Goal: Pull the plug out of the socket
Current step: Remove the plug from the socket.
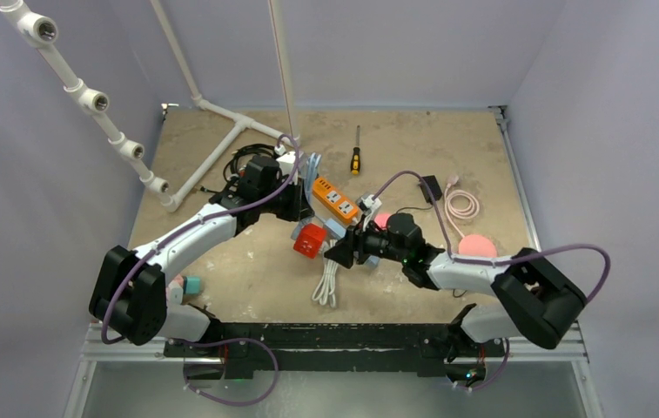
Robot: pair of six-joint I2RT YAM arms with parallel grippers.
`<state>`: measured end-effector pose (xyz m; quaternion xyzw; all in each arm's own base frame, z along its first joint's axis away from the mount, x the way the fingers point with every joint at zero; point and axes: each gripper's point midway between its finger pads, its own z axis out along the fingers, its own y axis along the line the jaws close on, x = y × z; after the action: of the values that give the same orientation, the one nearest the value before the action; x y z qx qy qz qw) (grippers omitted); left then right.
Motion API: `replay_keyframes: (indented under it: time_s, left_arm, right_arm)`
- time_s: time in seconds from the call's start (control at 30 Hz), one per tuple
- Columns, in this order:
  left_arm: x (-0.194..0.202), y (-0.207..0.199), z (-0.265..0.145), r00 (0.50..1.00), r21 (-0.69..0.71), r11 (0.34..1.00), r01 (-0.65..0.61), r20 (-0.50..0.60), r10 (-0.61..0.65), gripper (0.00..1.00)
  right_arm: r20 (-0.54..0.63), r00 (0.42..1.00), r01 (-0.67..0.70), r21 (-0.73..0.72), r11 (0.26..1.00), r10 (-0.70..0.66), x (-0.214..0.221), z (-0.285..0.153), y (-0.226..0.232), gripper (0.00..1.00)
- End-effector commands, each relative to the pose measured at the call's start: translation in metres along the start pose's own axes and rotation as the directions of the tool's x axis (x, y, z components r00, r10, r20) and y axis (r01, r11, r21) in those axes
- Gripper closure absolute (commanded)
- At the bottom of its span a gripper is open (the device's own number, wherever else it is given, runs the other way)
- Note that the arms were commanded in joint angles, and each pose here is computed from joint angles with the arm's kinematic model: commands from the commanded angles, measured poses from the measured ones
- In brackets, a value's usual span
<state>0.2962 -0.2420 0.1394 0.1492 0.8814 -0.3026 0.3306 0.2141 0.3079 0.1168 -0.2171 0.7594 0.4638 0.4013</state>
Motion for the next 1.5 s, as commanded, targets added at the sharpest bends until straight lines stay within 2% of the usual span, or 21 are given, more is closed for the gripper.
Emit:
replay_keyframes:
  time_s: [0.0, 0.1, 0.3, 0.47, 0.63, 0.77, 1.0, 1.1, 1.3, 1.47]
  left_arm:
    - [-0.045, -0.024, -0.015, 0.986, 0.08, 0.993, -0.082, 0.149, 0.069, 1.0]
    - [-0.046, -0.025, -0.016, 0.986, 0.082, 0.993, -0.084, 0.153, 0.07, 1.0]
    - [-0.047, -0.026, -0.017, 0.985, 0.087, 0.993, -0.084, 0.156, 0.07, 1.0]
    - [-0.047, -0.028, -0.018, 0.984, 0.092, 0.992, -0.089, 0.16, 0.073, 1.0]
    - [-0.047, -0.028, -0.018, 0.985, 0.099, 0.991, -0.089, 0.159, 0.072, 1.0]
    - [-0.047, -0.029, -0.018, 0.985, 0.101, 0.991, -0.087, 0.157, 0.07, 1.0]
    - [-0.047, -0.029, -0.019, 0.985, 0.099, 0.991, -0.087, 0.158, 0.07, 1.0]
    - [-0.048, -0.028, -0.019, 0.984, 0.092, 0.992, -0.086, 0.161, 0.071, 1.0]
    - [-0.047, -0.018, -0.017, 0.986, 0.043, 0.996, -0.077, 0.154, 0.069, 1.0]
    - [-0.045, -0.016, -0.014, 0.987, 0.038, 0.997, -0.072, 0.146, 0.066, 1.0]
  right_arm:
    - [0.075, 0.997, 0.008, 0.003, 1.0, -0.008, -0.019, 0.018, 0.001, 0.42]
    - [0.052, 0.999, 0.007, 0.023, 1.0, -0.008, -0.012, 0.025, -0.004, 0.46]
    - [0.031, 0.999, 0.031, 0.002, 1.0, -0.031, -0.004, 0.03, 0.003, 0.48]
    - [0.026, 0.999, 0.036, 0.046, 0.998, -0.037, -0.003, 0.039, -0.004, 0.5]
    - [0.004, 0.999, 0.049, 0.079, 0.996, -0.049, 0.004, 0.047, -0.008, 0.49]
    - [-0.038, 0.997, 0.073, 0.108, 0.992, -0.069, 0.016, 0.054, -0.009, 0.42]
    - [-0.1, 0.99, 0.118, 0.166, 0.979, -0.102, 0.036, 0.067, -0.006, 0.45]
    - [-0.115, 0.987, 0.125, 0.13, 0.984, -0.11, 0.043, 0.068, 0.004, 0.46]
    - [-0.145, 0.978, 0.154, 0.014, 0.988, -0.151, 0.058, 0.067, 0.034, 0.4]
    - [-0.18, 0.972, 0.158, 0.012, 0.987, -0.153, 0.073, 0.071, 0.037, 0.4]
